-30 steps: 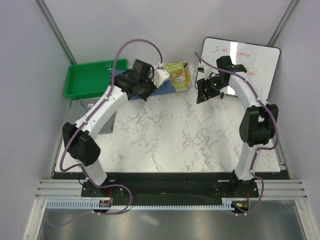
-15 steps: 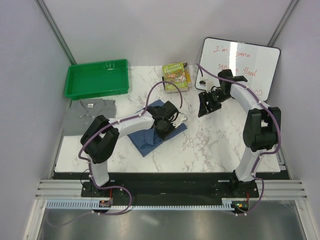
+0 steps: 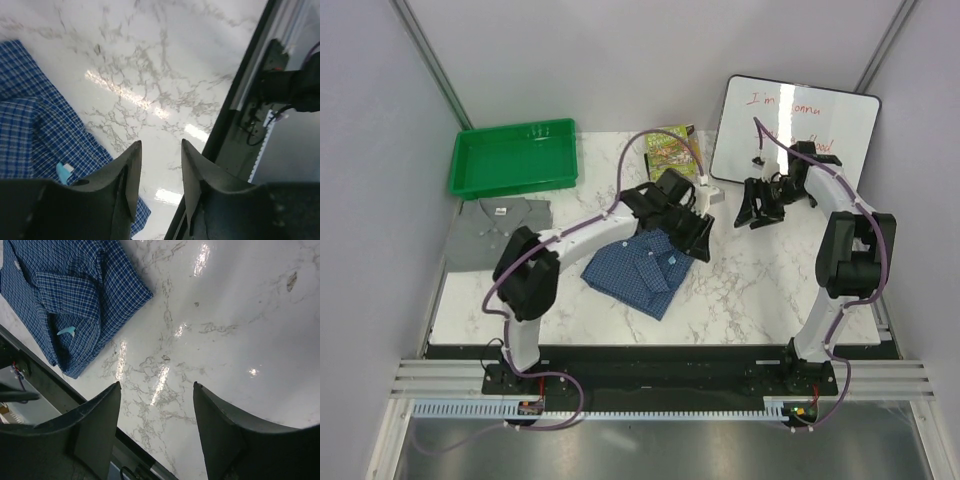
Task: Fold and stack the long sleeve shirts
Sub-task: Fold the shirt
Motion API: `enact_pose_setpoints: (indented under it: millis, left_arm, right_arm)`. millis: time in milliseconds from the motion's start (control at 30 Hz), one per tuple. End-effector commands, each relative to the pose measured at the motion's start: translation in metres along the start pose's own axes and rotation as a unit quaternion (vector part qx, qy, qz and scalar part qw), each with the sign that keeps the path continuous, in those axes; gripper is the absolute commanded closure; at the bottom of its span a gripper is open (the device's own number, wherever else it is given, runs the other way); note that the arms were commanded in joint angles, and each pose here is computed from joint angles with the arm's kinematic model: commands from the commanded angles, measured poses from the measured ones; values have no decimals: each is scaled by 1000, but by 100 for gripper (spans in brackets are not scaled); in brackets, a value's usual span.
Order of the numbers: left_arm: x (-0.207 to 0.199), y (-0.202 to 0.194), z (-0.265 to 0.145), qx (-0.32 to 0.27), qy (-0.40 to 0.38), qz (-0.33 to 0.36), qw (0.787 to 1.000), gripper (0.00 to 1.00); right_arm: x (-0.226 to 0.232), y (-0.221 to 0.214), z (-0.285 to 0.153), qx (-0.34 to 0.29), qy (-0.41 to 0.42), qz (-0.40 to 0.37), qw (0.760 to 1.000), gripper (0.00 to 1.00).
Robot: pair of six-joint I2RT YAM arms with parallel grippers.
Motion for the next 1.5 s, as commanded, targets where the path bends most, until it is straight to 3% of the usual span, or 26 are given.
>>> enact_pose_setpoints:
  millis: [0,133,233,400,567,700,867,1000,1100,1167,1300,1467]
  left_arm:
    - [19,35,-94,-97,24,2,995,55]
    - [104,-38,-115,-3,117,1,993,60]
    - [127,-76,-109,55,129,11,990,68]
    - [131,-132,-84,130,111,-12,985,75]
    - [87,-175,-56,176,49,-63,981,82]
    - [1,-161,-22,170,-34,-27,985,84]
    - [-34,-108,-30,70,-101,-60,991,73]
    - [2,-74,-76,-20,-72,-85,994,63]
    - [54,-68,-98,-31,6,-74,997,61]
    - [78,-82,-95,5,33,-72,997,61]
    - [106,-84,-89,28,67,-41,997,61]
    - [122,-101,-77,55,84,-86,991,62]
  right_arm:
    - [13,-17,25,37,22,17,999,34]
    - [26,-18,55,50,26,-9,998,39]
    - [29,-20,75,59,26,-7,998,48]
    - [30,-26,109,84,12,-15,996,55]
    - [29,-12,131,85,-1,-39,996,63]
    - [40,20,144,63,5,-83,995,63]
    - [75,55,151,35,42,-158,986,61]
    - [89,83,113,-8,18,-209,978,55]
    - [88,74,78,-19,4,-220,975,52]
    - [93,60,56,-21,0,-226,974,51]
    - [69,-14,53,67,-4,-181,981,51]
    - [51,-69,60,132,-2,-157,979,54]
Point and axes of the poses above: each gripper's point midway between its finger pads, its own z axis out along the fingers, its own x axis along the line the jaws close on, y = z × x, the point moved 3 cm from there along -z, back along the fingers, and after that the axes turned 13 degrees about z, right-handed, at the moved point
